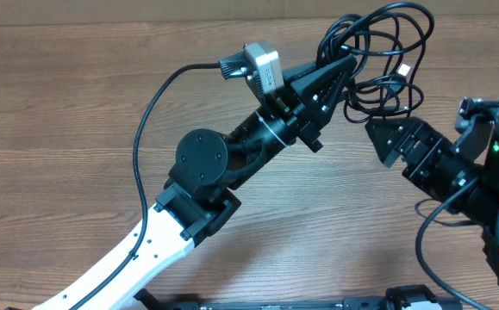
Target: Untangle cables
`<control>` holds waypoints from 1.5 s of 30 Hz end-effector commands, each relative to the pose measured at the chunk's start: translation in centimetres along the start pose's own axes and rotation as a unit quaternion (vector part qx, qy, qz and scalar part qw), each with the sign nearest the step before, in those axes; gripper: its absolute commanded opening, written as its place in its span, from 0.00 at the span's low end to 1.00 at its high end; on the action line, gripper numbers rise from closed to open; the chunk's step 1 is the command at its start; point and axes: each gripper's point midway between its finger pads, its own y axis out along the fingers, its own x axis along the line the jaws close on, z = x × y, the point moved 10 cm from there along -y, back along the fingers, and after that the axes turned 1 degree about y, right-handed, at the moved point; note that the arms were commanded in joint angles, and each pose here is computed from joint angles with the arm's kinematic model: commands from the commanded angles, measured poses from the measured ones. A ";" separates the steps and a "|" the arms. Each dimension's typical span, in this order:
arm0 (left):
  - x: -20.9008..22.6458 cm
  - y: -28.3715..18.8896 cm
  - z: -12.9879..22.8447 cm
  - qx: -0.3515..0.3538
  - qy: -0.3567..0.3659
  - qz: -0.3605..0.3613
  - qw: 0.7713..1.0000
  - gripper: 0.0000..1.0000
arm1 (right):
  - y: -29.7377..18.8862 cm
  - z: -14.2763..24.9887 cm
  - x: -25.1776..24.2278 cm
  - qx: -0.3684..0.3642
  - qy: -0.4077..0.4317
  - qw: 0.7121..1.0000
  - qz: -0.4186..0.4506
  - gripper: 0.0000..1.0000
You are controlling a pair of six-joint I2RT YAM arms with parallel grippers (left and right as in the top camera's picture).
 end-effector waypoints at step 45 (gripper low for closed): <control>-0.4 -0.4 -3.3 -0.073 -0.020 -0.004 0.997 0.04 | 0.0 0.8 -1.4 0.021 0.012 0.998 0.063 1.00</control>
